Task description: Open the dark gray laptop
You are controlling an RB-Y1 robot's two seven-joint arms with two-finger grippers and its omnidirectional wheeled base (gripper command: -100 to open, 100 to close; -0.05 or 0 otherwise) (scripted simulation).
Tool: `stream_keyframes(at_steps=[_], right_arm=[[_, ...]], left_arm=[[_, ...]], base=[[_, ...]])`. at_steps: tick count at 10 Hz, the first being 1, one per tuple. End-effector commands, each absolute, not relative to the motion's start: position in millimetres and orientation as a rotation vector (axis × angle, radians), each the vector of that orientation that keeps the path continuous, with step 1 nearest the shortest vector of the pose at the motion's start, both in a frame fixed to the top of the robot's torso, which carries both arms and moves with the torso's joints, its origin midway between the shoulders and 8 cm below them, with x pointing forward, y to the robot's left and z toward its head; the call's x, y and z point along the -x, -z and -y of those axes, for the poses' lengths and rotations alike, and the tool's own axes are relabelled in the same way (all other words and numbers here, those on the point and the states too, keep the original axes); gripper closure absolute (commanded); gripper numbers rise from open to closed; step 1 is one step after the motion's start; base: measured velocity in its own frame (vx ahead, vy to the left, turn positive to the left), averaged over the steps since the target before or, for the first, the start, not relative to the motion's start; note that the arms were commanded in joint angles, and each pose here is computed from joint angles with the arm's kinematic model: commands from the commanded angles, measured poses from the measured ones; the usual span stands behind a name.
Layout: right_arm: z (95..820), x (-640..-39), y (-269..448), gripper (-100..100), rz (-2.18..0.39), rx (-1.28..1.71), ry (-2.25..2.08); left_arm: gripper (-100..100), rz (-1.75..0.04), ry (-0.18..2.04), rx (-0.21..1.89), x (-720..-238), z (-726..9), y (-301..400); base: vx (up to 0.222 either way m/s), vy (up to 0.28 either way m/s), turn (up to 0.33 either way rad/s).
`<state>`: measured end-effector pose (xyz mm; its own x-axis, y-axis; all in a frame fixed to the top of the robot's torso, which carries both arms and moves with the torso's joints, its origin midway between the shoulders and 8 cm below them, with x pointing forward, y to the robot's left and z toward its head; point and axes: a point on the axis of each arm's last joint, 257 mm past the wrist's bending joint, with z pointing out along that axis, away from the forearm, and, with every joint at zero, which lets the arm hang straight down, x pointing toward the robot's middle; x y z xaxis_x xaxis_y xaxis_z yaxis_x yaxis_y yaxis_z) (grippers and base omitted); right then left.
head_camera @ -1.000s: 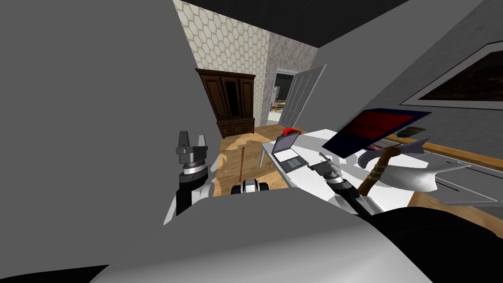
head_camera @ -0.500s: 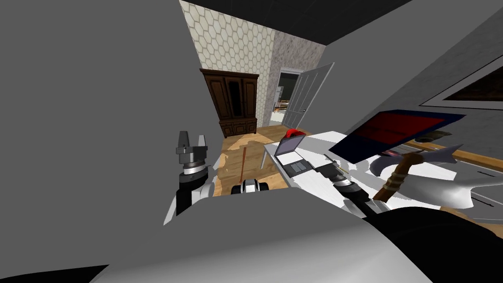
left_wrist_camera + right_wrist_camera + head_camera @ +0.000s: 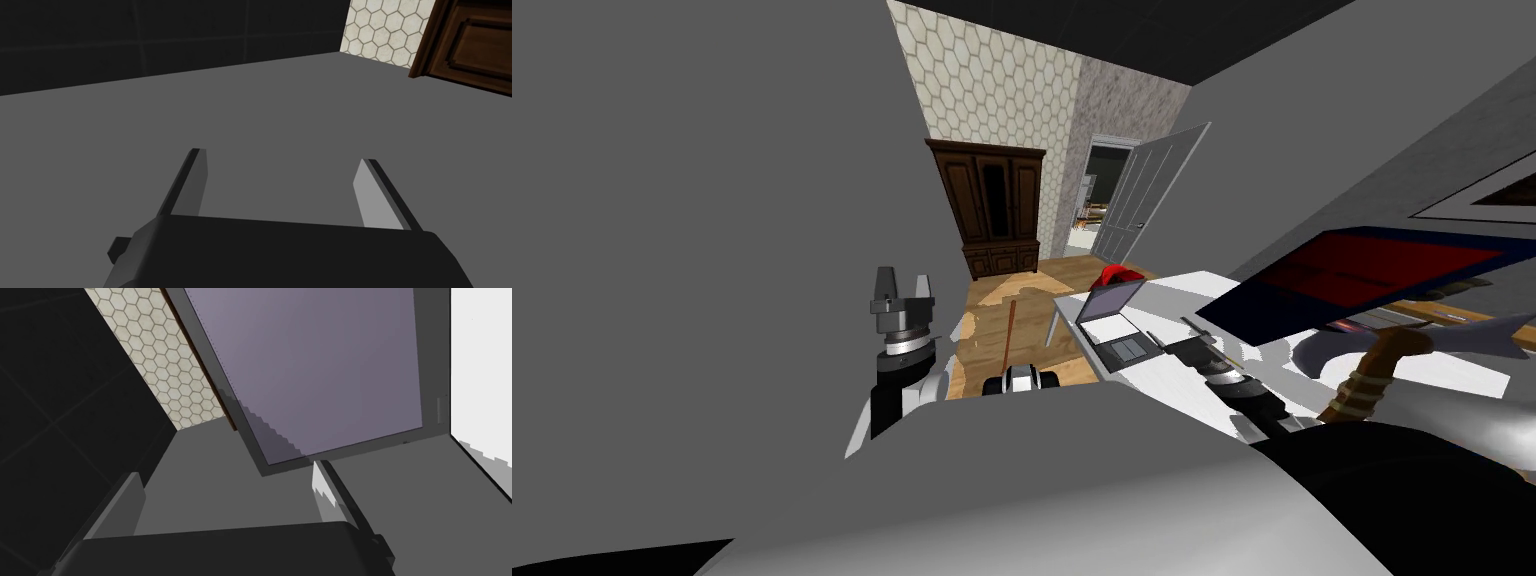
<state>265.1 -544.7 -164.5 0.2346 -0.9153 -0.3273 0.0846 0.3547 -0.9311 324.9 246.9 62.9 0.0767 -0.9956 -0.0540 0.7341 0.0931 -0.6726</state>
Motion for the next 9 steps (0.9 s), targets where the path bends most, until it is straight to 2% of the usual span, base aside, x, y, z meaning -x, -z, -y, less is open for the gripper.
stream_keyframes(at_steps=[1, 9], right_arm=[[563, -256, 166, -100, -1.104, 1.027, 0.942], [608, -231, 162, -100, -1.068, 1.204, 1.155]], left_arm=[[0, -0.59, 1.4, 0.554, -325, -247, -63], [0, -0.59, 1.4, 0.554, -325, -247, -63]], base=[[0.067, -0.001, 0.112], [0.039, -0.008, 0.074]])
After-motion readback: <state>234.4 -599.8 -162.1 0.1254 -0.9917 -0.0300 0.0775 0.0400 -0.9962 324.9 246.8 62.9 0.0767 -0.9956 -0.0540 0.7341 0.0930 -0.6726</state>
